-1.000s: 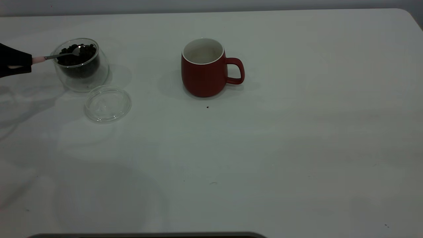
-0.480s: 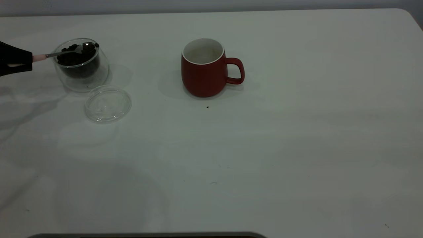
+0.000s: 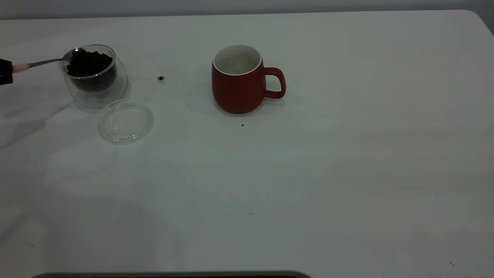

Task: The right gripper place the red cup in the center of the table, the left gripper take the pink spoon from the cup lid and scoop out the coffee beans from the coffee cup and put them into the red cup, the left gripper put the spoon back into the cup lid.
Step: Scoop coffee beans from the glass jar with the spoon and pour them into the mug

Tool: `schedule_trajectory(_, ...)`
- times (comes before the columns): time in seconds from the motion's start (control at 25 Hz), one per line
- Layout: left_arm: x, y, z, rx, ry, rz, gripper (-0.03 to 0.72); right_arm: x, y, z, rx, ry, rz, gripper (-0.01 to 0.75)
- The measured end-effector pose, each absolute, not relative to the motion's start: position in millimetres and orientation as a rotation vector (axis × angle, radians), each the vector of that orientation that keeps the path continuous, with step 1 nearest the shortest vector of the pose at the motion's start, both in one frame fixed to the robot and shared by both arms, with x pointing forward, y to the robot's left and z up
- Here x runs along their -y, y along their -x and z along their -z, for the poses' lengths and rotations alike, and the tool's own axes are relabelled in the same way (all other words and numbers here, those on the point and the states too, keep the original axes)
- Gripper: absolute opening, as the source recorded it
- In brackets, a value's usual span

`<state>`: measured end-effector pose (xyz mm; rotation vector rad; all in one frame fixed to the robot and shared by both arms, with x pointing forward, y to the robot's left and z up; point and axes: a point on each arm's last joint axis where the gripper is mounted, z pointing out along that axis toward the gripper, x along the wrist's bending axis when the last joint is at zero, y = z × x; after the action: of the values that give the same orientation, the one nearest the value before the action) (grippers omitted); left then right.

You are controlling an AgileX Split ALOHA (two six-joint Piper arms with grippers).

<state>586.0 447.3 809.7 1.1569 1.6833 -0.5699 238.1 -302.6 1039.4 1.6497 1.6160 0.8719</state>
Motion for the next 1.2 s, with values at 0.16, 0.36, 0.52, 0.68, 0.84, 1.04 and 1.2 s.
schedule_trajectory(0.16, -446, -585, -811, -1.664, -1.154, 0.589, 0.123, 303, -238, -1039, -1.616, -1.650, -0.872, 0.239)
schedule_trajectory(0.36, -444, -584, -811, -1.687, -1.155, 0.632, 0.123, 303, -238, -1039, -1.616, -1.650, -0.872, 0.239)
schedule_trajectory(0.52, -428, -588, -810, -1.692, -1.187, 0.691, 0.123, 303, -238, -1039, -1.616, -1.650, -0.872, 0.239)
schedule_trajectory(0.68, -392, -599, -810, -1.646, -1.274, 0.758, 0.123, 303, -238, -1039, -1.616, -1.650, -0.872, 0.239)
schedule_trajectory(0.84, -353, -608, -810, -1.589, -1.355, 0.819, 0.123, 303, -238, -1039, -1.616, -1.650, -0.872, 0.239)
schedule_trajectory(1.04, -323, -619, -814, -1.551, -1.324, 0.835, 0.123, 303, -238, -1039, -1.616, -1.650, -0.872, 0.239)
schedule_trajectory(1.2, -307, -621, -815, -1.530, -1.333, 0.851, 0.123, 303, -238, -1039, -1.616, -1.650, -0.872, 0.239)
